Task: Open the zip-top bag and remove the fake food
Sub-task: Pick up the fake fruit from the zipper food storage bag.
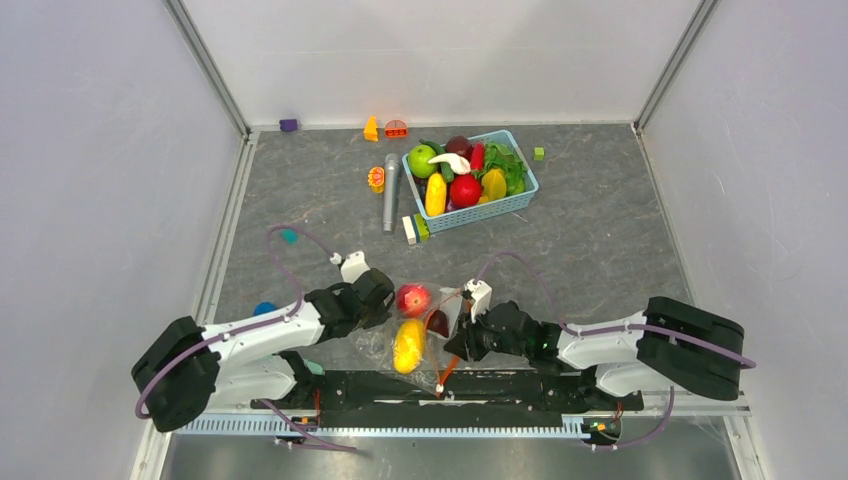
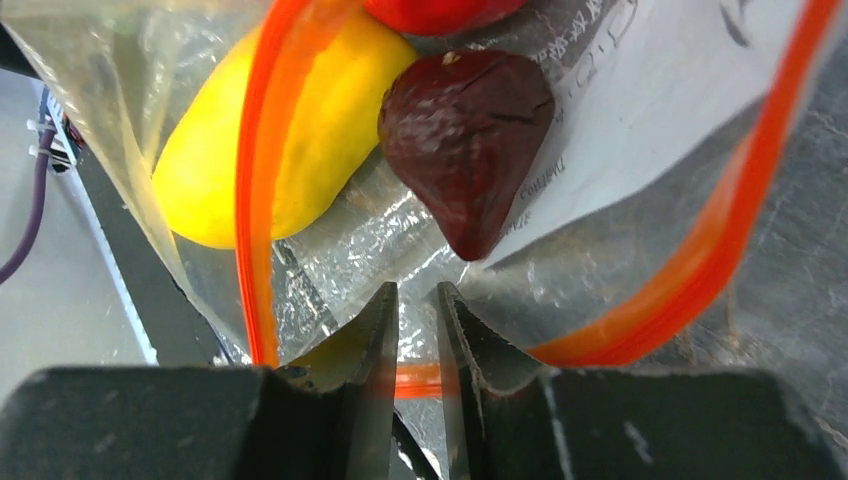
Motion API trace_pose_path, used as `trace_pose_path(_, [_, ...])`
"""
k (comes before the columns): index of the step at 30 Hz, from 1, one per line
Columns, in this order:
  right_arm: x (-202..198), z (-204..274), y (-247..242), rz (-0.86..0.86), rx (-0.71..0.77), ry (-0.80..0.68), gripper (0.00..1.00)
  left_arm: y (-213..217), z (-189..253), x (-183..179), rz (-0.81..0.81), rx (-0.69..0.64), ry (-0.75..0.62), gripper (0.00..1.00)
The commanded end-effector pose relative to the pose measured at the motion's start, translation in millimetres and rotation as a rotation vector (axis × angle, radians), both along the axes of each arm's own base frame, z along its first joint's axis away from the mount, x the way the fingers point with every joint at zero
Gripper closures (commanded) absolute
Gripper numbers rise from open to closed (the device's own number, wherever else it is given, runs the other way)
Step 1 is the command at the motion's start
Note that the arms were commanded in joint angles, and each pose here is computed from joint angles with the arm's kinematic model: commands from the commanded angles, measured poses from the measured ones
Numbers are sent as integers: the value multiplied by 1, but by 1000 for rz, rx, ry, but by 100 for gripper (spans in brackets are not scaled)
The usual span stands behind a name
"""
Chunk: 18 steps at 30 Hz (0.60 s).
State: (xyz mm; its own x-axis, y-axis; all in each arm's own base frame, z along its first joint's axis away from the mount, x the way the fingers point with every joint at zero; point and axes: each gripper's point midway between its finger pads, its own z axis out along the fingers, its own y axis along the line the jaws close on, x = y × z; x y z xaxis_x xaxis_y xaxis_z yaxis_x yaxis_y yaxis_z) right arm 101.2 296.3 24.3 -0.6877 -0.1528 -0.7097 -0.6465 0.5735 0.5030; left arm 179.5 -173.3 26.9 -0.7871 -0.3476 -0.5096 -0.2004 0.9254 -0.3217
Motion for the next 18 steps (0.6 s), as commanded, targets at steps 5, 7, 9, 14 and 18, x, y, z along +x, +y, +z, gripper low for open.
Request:
trace_pose_path(5, [5,37,37,34,134,-14,72,-10,-15,-1,-25,6,14,98])
trace_pose_path(7, [7,37,37,26,130,-18,72,-10,-15,-2,-24,6,14,98])
trace_pose_path(9, [7,36,35,22,127,-20,71,-9,-15,-3,-18,4,10,98])
trace_pose_path(14, [-1,45,41,68,176,-5,65,-9,-21,-5,-18,18,24,98])
trace_pose_path(18, [-4,44,46,79,189,21,64,-15,-26,-9,-35,24,35,98])
